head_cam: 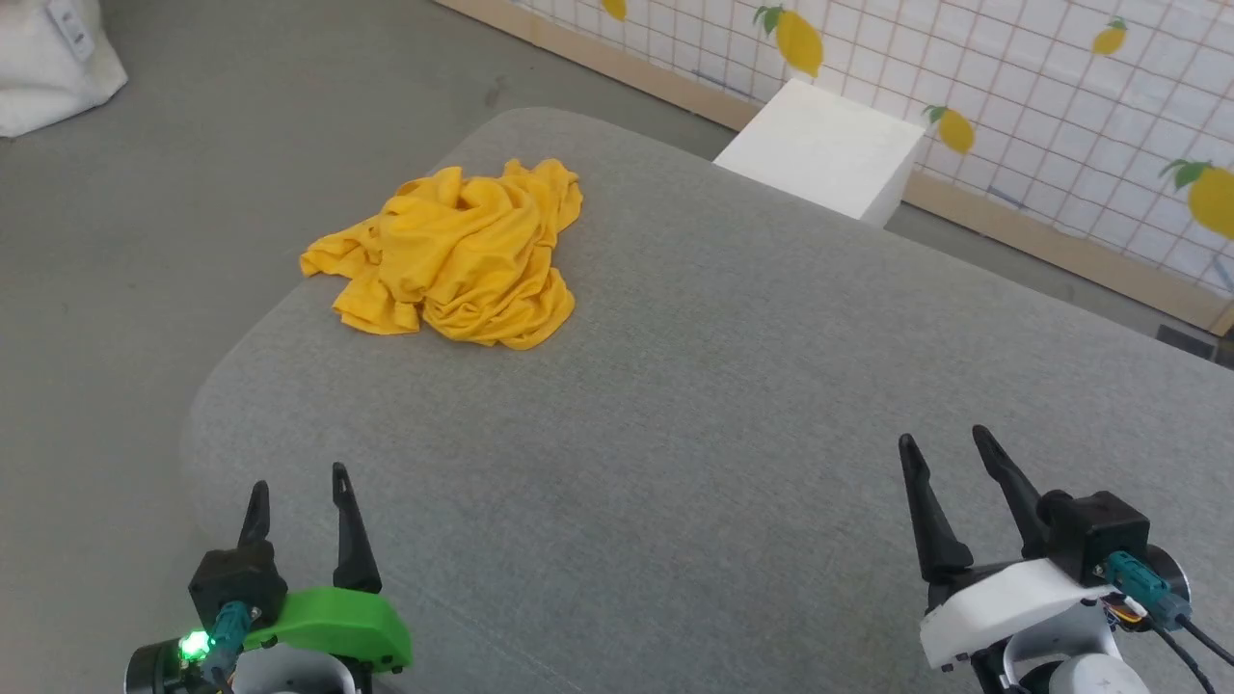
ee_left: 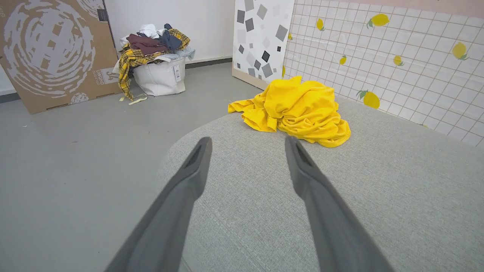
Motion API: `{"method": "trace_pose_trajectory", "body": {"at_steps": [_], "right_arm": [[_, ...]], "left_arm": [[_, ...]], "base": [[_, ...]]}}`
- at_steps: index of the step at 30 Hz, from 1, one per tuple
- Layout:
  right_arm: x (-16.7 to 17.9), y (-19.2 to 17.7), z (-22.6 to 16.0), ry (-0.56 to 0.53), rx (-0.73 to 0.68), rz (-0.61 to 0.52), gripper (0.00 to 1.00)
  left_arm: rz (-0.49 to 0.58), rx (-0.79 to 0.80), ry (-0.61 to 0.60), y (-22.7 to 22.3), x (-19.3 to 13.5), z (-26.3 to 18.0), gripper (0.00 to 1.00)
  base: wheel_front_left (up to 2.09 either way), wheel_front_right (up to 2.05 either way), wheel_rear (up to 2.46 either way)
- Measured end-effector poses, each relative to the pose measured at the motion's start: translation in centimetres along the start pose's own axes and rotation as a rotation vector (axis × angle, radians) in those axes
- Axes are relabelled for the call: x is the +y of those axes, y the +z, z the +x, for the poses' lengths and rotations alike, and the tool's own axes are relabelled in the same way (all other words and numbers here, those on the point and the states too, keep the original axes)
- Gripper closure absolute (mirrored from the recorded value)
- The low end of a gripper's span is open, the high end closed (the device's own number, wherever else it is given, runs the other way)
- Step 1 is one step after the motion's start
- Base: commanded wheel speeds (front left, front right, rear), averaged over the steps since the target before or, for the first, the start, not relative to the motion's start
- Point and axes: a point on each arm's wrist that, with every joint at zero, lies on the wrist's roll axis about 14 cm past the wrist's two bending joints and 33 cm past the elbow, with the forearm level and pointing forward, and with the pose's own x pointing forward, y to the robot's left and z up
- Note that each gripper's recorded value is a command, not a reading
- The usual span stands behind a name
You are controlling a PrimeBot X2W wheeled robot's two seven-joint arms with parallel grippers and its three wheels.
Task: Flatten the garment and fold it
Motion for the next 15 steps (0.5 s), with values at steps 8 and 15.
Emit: {"method": "trace_pose_trajectory", "body": {"at_steps": [8,15], "right_arm": [[1.1,-0.1,0.9,0.036,-0.006,0.010,0.00],[2.3,-0.2,2.0,0.076,-0.012,0.028,0.00]], "left_arm": [[0.001,-0.004,0.062,0.0,1.8,-0.6,0.00],[-0.008,-0.002,0.095,0.0,3.0,-1.0,0.00]], "base": [[0.00,0.00,0.00],[0.00,0.00,0.00]]}}
